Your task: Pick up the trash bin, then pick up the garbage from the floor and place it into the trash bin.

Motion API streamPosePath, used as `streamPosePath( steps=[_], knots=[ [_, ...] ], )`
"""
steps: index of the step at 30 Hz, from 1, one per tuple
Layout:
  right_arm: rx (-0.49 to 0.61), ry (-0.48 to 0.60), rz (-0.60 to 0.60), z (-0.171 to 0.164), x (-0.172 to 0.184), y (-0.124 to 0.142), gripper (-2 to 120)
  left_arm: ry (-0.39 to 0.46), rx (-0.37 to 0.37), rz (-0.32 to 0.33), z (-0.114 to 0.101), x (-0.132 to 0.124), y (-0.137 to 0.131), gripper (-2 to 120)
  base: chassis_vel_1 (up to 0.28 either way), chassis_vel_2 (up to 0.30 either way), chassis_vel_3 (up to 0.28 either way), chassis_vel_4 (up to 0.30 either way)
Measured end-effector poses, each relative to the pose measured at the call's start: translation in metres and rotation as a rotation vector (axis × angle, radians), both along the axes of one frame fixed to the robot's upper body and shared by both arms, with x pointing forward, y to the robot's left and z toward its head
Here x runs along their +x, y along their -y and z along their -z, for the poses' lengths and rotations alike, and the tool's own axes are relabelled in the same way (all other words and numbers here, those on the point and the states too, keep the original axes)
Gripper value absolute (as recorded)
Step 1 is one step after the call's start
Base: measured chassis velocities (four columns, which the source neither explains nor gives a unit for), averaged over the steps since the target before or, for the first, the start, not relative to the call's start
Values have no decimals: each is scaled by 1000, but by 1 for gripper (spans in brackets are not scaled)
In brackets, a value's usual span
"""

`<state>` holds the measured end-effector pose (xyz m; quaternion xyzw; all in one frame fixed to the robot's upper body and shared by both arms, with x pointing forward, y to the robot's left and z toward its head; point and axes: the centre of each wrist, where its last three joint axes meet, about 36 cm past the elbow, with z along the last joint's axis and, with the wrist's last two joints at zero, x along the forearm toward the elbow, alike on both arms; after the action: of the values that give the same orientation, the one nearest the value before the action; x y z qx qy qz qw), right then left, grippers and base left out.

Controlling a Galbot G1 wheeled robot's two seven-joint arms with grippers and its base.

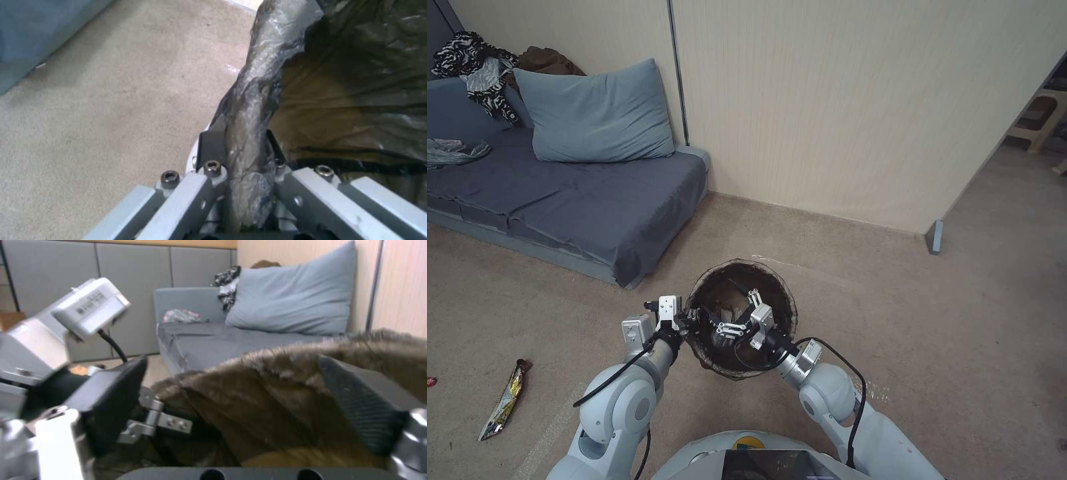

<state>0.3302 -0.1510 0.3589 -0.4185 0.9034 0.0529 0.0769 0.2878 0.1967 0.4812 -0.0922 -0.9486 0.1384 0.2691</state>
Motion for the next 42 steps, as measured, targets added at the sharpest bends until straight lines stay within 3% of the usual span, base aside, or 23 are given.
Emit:
streamPosePath(
  steps=[3,4,11,15,18,19,22,23,25,28,36,42],
  knots=[
    [0,0,0,0,0,0,89,0,0,0,0,0,0,2,0,0,0,0],
    [-3,6,-3,-2,0,1,99,0,0,-1,0,0,0,2,0,0,0,0],
    [-12,25,-12,-6,-1,3,100,-4,3,-3,2,1,-1,2,0,0,0,0],
    [-5,158,-9,-47,1,15,100,-10,20,-13,6,3,-3,2,0,0,0,0],
    [47,314,151,-106,-2,36,100,6,91,-58,5,5,-14,2,0,0,0,0],
    [47,314,151,-106,-2,36,100,6,91,-58,5,5,-14,2,0,0,0,0],
    [58,338,420,-128,-19,59,100,36,196,-109,-1,5,-29,2,0,0,0,0],
    [58,338,420,-128,-19,59,100,36,196,-109,-1,5,-29,2,0,0,0,0],
    [48,288,608,-113,-32,74,100,56,236,-135,-6,4,-37,2,0,0,0,0],
    [31,260,677,-98,-38,82,100,60,250,-146,-5,3,-39,2,0,0,0,0],
    [-13,192,724,-42,-51,89,100,75,255,-178,1,5,-44,2,0,0,0,0],
    [-14,169,721,-31,-53,86,100,77,249,-176,1,5,-43,2,0,0,0,0]
  ],
)
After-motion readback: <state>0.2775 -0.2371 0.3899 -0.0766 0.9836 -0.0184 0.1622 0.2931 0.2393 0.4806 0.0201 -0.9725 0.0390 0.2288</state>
